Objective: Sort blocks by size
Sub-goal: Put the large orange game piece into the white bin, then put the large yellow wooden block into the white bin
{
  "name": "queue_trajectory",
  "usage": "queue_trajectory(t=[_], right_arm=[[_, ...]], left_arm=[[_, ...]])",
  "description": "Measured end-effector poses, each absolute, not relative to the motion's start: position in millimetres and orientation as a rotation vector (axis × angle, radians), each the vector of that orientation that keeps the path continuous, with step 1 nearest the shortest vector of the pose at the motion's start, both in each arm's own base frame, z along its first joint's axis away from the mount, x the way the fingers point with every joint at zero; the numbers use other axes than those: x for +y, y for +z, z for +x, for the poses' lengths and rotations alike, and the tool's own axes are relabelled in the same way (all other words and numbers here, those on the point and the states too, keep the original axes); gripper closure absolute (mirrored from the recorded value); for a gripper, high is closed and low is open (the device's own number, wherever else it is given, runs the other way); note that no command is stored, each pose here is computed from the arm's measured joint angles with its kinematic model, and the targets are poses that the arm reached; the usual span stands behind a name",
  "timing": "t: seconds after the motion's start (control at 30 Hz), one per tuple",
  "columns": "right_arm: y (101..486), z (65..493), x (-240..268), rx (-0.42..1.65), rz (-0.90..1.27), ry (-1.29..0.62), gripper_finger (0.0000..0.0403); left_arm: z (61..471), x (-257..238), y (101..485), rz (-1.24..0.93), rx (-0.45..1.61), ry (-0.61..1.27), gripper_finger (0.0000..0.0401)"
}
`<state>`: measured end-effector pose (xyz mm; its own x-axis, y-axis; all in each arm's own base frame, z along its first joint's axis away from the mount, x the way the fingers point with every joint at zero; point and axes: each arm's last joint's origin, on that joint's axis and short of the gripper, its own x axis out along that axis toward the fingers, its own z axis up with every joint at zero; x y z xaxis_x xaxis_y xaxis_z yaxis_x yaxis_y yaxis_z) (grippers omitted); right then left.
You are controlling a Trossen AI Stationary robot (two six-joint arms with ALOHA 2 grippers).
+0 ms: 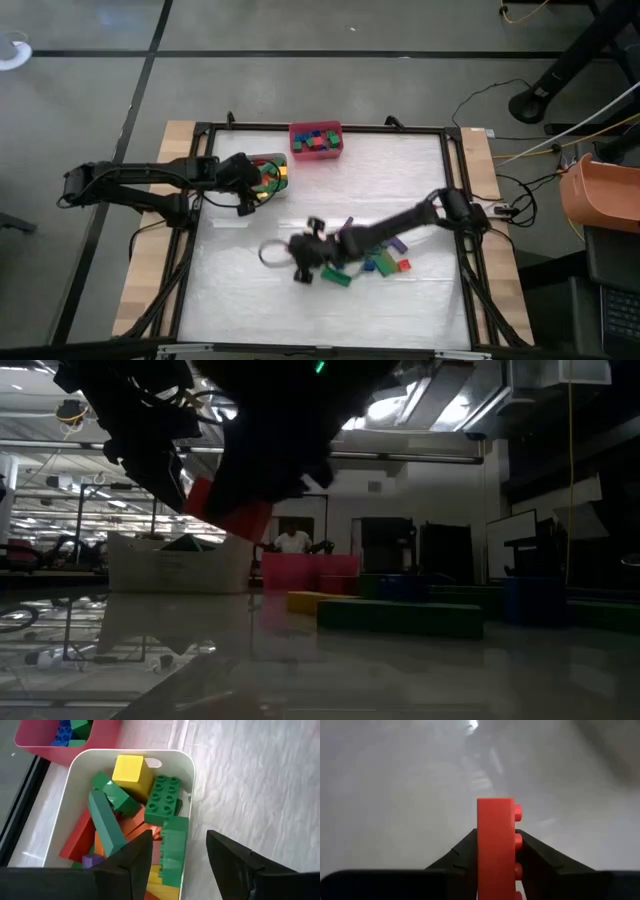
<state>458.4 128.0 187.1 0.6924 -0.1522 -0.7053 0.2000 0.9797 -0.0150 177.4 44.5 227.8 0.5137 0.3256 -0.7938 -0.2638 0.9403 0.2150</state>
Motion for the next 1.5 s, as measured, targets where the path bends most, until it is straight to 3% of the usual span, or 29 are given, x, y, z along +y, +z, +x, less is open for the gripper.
queue_trajectory(t=[0.27,0.43,0.6,0.8,1.13,1.27,1.5], right_arm=[[208,491,19,0.617,-0.15,-0.262,0.031],[213,501,-36,0.496,-0.135,-0.283,0.0291],[197,504,-70,0.487,-0.101,-0.282,0.0296],[196,502,-86,0.489,-0.086,-0.296,0.028],[198,501,-85,0.493,-0.11,-0.198,0.0186],[220,494,-82,0.479,-0.21,-0.123,0.0173],[276,454,-75,0.622,-0.379,-0.031,0.0171]], left_arm=[[177,43,227,0.076,0.977,0.347,0.0229],[176,43,226,0.083,0.996,0.36,0.0229],[173,42,225,0.084,1.024,0.359,0.0229],[172,42,226,0.083,1.027,0.36,0.0229],[172,42,226,0.052,1.009,0.378,0.0229],[176,40,228,-0.011,0.965,0.365,0.0229],[200,22,228,-0.022,0.737,0.124,0.0229]])
